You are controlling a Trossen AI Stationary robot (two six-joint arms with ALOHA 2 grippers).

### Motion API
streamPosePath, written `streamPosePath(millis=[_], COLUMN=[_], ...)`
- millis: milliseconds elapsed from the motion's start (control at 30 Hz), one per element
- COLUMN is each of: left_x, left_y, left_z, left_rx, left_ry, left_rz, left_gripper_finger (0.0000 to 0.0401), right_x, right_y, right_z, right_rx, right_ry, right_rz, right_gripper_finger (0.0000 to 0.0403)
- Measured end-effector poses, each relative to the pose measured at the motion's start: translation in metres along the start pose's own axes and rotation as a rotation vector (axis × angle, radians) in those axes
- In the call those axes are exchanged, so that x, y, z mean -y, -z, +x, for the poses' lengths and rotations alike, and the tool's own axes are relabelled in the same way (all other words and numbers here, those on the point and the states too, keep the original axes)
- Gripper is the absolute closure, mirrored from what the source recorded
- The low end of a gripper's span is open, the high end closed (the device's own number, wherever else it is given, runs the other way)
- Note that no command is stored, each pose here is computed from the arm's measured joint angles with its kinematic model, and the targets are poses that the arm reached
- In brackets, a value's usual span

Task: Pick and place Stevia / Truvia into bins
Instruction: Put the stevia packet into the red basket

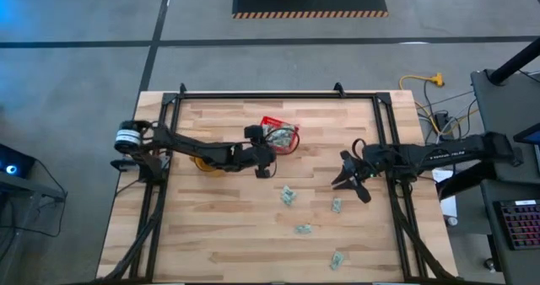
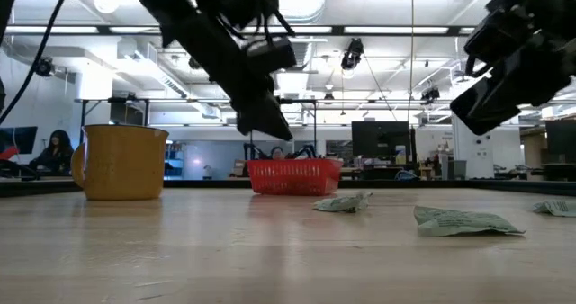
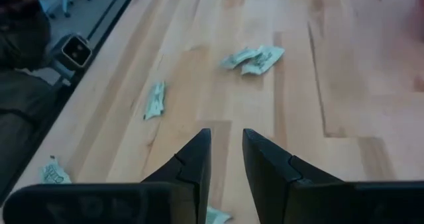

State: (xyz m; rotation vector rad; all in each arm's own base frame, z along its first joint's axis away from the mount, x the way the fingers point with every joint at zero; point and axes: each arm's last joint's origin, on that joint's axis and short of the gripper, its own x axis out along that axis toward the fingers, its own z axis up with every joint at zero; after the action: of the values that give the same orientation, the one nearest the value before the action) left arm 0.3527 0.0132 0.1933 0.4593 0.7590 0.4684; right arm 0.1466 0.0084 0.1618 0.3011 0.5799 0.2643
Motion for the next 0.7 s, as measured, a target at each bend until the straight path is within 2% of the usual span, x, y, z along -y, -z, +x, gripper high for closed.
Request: streamPosePath(millis=[167,333,700], left_x=[0.006,0.016,0.022], left_y=[-0.011,-0.018,-0.018], left_z=[-0.027,-0.045,-0.053], left_rx=[0.079,0.141,0.145], left_ry=[0.102,0.221,0.244], left_rz=[-0.011,-0.016,0.005], left_gripper_finger=[0.0232,0.0232,0.0232], right_x=[-0.017,-0.032,-0.051], right_y=[0.006,0.014,0.036], right_z=[0.008,0.016,0.034], right_rx=[-0.038,-0.097,-0.283], right_ry=[0.020,0.003,0.026], right_rz=[-0.017,0.039,0.114], right_gripper_finger=[0.0321,0.0326,0.0333])
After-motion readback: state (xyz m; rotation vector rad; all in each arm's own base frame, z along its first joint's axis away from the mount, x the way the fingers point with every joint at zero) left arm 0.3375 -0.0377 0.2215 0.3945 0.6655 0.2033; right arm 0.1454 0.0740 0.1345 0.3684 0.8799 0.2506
